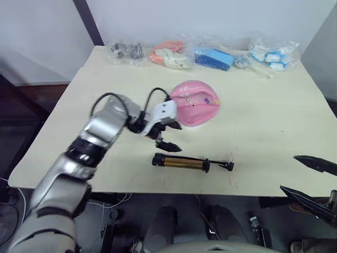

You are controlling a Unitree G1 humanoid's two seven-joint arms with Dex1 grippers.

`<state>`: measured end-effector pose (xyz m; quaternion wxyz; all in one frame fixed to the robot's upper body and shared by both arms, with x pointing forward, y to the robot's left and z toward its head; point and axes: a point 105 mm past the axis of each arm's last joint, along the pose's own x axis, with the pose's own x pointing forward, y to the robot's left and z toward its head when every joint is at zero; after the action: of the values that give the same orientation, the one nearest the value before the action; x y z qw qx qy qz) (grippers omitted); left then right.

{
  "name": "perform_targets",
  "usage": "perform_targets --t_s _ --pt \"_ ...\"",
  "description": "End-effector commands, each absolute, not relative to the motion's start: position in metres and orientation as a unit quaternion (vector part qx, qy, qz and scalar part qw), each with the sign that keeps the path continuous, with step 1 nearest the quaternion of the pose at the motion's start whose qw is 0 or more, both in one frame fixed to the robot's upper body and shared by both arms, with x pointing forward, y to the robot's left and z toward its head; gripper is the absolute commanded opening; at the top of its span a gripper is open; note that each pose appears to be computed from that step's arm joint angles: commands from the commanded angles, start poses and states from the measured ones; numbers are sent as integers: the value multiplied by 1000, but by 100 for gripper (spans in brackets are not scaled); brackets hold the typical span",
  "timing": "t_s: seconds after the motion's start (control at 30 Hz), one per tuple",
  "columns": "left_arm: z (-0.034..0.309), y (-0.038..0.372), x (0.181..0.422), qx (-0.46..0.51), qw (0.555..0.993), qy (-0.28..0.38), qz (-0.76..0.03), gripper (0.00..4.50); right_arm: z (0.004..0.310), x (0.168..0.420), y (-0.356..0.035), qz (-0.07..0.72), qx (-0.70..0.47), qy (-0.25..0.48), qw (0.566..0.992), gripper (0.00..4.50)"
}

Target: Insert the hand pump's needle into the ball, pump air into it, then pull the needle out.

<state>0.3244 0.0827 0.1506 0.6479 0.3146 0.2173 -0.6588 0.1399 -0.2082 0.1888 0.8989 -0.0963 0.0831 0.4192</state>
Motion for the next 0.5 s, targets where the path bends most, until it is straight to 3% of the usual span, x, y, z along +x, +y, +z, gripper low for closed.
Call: perform_targets --t_s 0.03,0.17,0.5 --pt "149 75 333 363 623 219 -658 450 196 135 -209 417 -108 75 899 445" --pt "131 53 337 401 585 221 -669 450 198 133 -208 409 -112 74 903 445" --pt "89 19 339 447 558 217 -664 450 192 129 -209 391 -105 81 911 445"
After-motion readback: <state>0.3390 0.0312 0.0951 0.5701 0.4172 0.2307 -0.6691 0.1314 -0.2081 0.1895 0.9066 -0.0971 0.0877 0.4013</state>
